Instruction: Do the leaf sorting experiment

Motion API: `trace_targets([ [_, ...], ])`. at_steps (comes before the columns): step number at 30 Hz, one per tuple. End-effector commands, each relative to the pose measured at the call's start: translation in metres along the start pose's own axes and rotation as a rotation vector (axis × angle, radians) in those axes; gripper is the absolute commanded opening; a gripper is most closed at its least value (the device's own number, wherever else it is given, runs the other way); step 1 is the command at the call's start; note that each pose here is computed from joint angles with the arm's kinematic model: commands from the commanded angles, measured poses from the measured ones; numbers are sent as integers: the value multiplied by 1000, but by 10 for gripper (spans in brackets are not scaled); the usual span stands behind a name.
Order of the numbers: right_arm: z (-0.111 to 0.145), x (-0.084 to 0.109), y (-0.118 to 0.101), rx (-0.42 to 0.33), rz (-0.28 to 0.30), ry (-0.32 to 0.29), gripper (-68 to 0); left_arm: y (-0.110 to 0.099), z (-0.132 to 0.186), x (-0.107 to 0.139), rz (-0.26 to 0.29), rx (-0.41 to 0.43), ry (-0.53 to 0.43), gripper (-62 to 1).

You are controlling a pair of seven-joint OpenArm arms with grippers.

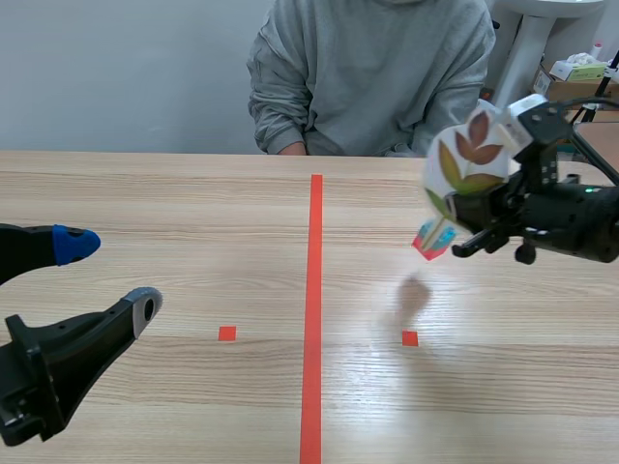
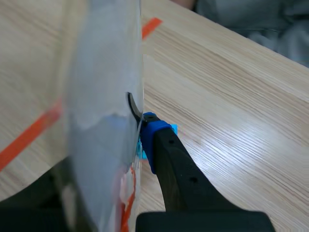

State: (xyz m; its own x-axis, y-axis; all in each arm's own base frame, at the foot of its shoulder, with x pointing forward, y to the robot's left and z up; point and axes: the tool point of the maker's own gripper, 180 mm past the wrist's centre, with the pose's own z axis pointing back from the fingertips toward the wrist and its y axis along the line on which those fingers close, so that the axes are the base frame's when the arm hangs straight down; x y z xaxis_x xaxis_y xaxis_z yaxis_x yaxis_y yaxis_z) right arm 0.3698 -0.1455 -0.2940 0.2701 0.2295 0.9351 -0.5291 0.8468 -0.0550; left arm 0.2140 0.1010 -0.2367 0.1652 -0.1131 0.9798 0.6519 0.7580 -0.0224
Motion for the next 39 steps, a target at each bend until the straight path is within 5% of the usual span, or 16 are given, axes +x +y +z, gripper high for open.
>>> trace_targets([
  [1,9,15,-18,-40,13,-43,-667,-2,-1,11,3,-6,-39,-71],
  [9,54,4,-107,-353,-24,-10,-667,-2,-1,11,3,-6,-39,-71],
  [12,63,-8,-127,-416,-59,7,-667,-2,-1,11,3,-6,-40,-71],
  [28,63,-35,-181,-571,-210,22,-667,0,-3,14,-6,-5,-50,-71],
  [39,67,-60,-194,-645,-267,72,-667,0,-3,14,-6,-5,-49,-71],
])
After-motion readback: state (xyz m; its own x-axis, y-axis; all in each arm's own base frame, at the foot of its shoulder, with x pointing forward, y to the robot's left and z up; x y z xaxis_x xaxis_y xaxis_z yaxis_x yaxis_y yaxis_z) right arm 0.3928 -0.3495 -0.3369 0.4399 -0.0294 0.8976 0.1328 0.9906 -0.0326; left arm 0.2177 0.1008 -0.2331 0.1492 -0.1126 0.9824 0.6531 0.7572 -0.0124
